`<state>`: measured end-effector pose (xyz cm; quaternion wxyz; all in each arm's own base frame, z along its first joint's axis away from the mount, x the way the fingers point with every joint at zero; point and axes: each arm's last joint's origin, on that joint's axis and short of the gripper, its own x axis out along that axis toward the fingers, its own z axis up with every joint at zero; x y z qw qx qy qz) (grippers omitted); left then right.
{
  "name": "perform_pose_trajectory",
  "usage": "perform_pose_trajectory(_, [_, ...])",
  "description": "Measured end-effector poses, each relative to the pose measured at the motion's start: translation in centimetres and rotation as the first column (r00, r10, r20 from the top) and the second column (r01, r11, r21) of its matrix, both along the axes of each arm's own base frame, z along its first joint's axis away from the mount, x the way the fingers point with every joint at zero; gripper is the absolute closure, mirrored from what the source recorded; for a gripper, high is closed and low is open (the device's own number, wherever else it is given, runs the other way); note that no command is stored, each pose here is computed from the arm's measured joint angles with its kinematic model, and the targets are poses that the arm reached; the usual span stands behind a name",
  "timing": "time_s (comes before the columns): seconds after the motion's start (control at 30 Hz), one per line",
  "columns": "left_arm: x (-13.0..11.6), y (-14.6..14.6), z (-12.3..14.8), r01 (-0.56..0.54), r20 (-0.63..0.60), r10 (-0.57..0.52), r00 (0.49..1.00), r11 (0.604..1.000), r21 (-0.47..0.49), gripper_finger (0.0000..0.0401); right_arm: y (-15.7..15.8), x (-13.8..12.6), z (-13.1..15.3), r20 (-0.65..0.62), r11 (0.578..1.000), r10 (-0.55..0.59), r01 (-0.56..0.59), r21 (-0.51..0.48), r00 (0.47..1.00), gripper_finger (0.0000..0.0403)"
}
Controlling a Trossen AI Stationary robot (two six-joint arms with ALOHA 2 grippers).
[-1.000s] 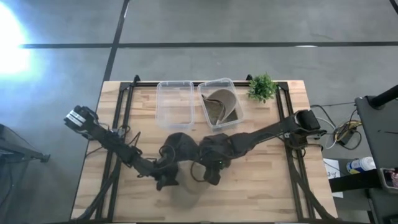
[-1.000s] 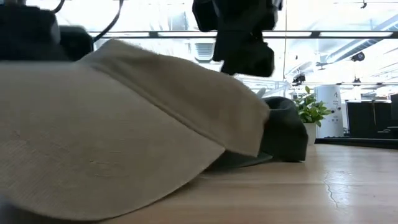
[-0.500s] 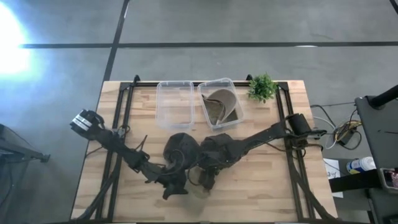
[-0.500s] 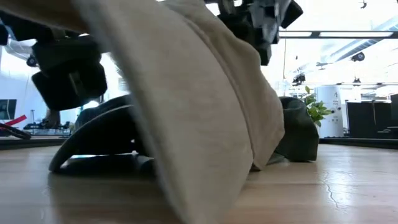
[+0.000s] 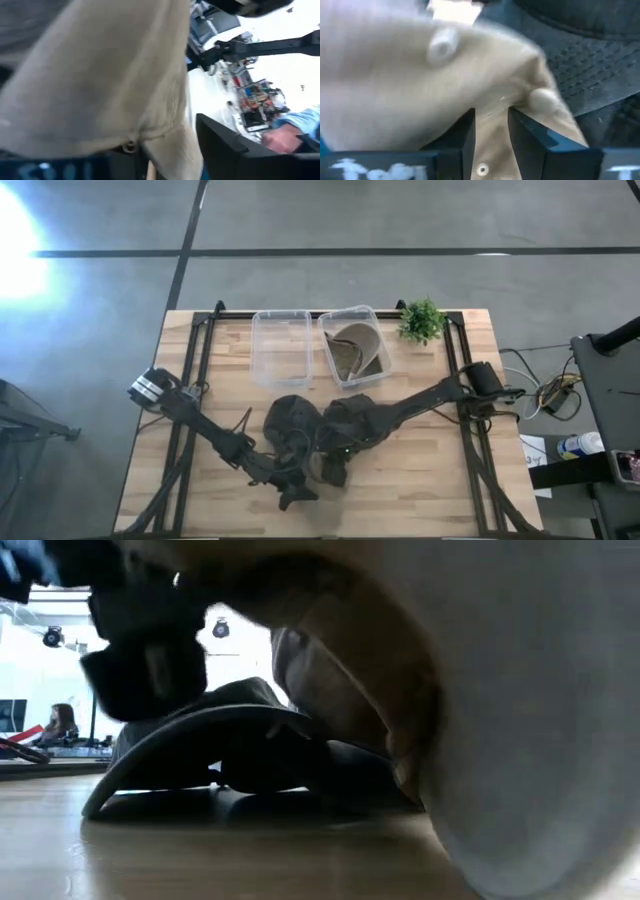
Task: Pick & Place hat
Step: Put the brown cap into the right transparent bin
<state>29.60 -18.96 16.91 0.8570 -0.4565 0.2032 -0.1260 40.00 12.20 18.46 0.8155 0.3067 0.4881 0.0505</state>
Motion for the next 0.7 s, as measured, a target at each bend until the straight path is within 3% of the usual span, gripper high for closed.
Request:
perform_pose_trajectory(0.23, [1.5,-1.1,1.3,0.027,-0.053,-0.026,0.998,0.999,0.023,0.0387,-0.3,-1.5,3.4,0.056,0.997,0.053,-0.050,-0.056,0.997,0.0296])
perform_pose_trajectory(0.47, [1.6,-1.0,5.1,-0.009,-0.097,0.018,0.995,0.995,0.097,0.0391,-1.2,-4.8,8.1,0.086,0.985,0.101,-0.088,-0.145,0.991,0.0296])
perform_pose_trajectory(0.6, [0.6,-0.2,9.6,-0.097,-0.058,0.110,0.992,0.975,0.201,0.0392,-2.4,-8.2,12.5,0.149,0.975,0.038,-0.004,-0.224,0.988,0.0296])
perform_pose_trajectory(0.7, [-0.8,1.1,12.9,-0.225,-0.005,0.237,0.971,0.928,0.298,0.0392,-3.4,-11.2,15.9,0.247,0.950,-0.032,0.106,-0.292,0.969,0.0296])
